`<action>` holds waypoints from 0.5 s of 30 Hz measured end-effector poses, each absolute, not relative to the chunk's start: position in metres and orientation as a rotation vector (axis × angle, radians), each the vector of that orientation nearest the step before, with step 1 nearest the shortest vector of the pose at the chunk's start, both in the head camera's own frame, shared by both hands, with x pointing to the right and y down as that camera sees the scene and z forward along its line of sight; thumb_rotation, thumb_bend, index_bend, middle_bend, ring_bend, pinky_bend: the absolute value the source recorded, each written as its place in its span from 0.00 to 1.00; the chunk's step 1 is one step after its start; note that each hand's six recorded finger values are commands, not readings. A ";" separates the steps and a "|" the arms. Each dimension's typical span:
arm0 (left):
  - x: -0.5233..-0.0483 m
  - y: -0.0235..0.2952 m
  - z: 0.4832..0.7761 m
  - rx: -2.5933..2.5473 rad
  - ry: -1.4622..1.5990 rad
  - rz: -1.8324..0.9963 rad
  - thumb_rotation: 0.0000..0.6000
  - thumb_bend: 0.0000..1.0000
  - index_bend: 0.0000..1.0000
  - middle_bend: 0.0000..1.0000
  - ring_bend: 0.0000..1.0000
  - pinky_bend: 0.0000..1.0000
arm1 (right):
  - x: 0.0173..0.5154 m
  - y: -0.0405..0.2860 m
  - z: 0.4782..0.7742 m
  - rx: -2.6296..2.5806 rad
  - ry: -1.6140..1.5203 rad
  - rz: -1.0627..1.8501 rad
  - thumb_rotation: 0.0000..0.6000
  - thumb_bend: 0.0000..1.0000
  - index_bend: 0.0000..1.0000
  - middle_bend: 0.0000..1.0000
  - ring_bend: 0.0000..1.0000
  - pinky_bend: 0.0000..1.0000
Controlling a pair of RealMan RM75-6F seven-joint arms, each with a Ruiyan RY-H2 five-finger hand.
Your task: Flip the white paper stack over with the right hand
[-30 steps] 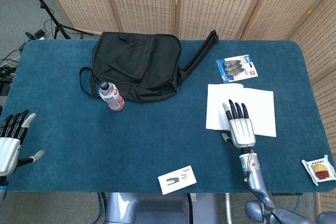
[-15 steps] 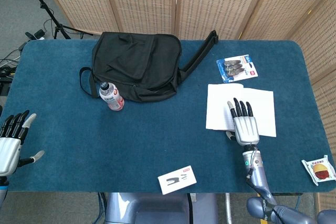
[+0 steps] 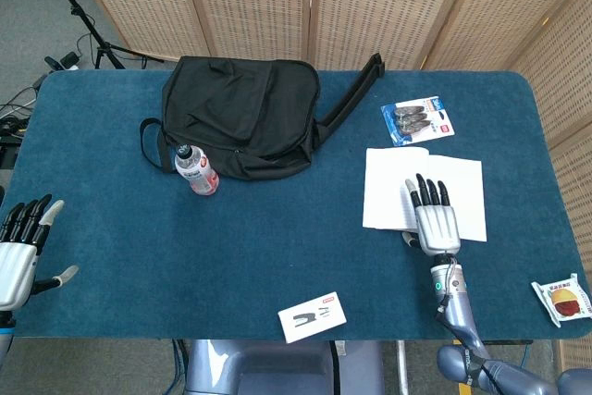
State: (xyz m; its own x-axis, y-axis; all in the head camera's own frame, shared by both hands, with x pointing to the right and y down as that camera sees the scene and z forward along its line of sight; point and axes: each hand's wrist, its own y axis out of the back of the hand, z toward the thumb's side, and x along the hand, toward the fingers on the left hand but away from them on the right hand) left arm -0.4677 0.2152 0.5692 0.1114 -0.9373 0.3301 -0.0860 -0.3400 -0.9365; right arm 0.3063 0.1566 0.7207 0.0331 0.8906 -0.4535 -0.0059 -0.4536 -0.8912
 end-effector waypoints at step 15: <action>-0.466 0.216 0.567 -1.597 1.034 -1.319 0.92 0.06 0.00 0.00 0.00 0.00 | 0.309 0.154 0.727 -1.564 -0.916 1.544 1.00 0.23 0.03 0.00 0.00 0.00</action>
State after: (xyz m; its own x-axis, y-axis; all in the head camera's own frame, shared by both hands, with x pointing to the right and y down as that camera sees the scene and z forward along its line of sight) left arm -0.4664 0.2161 0.5673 0.1205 -0.9361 0.3304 -0.0978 -0.3424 -0.9344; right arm 0.3092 0.1543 0.7274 0.0198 0.8830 -0.4690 -0.0112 -0.4689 -0.8832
